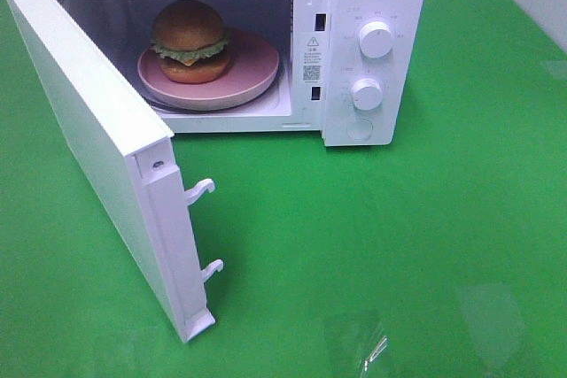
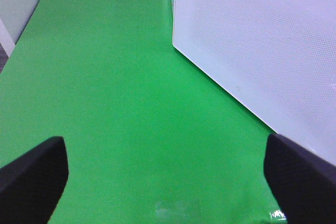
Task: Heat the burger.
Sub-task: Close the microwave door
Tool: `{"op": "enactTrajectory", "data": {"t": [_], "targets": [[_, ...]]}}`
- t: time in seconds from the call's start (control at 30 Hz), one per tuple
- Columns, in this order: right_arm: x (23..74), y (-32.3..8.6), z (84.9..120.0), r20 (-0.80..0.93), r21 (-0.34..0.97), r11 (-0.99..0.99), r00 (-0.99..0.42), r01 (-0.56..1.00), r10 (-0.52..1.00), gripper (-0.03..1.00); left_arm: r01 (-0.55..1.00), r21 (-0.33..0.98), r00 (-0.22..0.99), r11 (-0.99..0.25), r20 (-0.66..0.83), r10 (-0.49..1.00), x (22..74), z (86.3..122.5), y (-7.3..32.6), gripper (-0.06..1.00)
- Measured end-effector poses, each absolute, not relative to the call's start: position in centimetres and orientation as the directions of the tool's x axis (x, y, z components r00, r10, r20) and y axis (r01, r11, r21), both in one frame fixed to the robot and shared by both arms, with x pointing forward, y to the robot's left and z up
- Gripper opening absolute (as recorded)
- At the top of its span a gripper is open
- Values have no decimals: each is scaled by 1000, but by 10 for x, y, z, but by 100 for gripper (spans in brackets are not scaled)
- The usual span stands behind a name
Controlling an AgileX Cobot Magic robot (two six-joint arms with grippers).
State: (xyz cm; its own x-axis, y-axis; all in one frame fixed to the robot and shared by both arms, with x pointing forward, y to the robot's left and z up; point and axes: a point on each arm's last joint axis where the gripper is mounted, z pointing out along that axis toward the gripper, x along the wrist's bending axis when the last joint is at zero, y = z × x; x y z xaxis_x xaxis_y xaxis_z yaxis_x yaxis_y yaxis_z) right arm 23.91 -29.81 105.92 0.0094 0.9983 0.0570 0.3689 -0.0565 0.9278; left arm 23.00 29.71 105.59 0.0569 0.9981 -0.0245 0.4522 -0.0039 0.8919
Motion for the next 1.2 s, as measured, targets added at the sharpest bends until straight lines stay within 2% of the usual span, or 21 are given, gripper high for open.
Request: {"op": "enactTrajectory", "data": {"t": [1.2], "targets": [[238,-298,1058,63,927,-74,42,369,997,76,452,892,57,-4,-25,998,230,1056,297,92]]}}
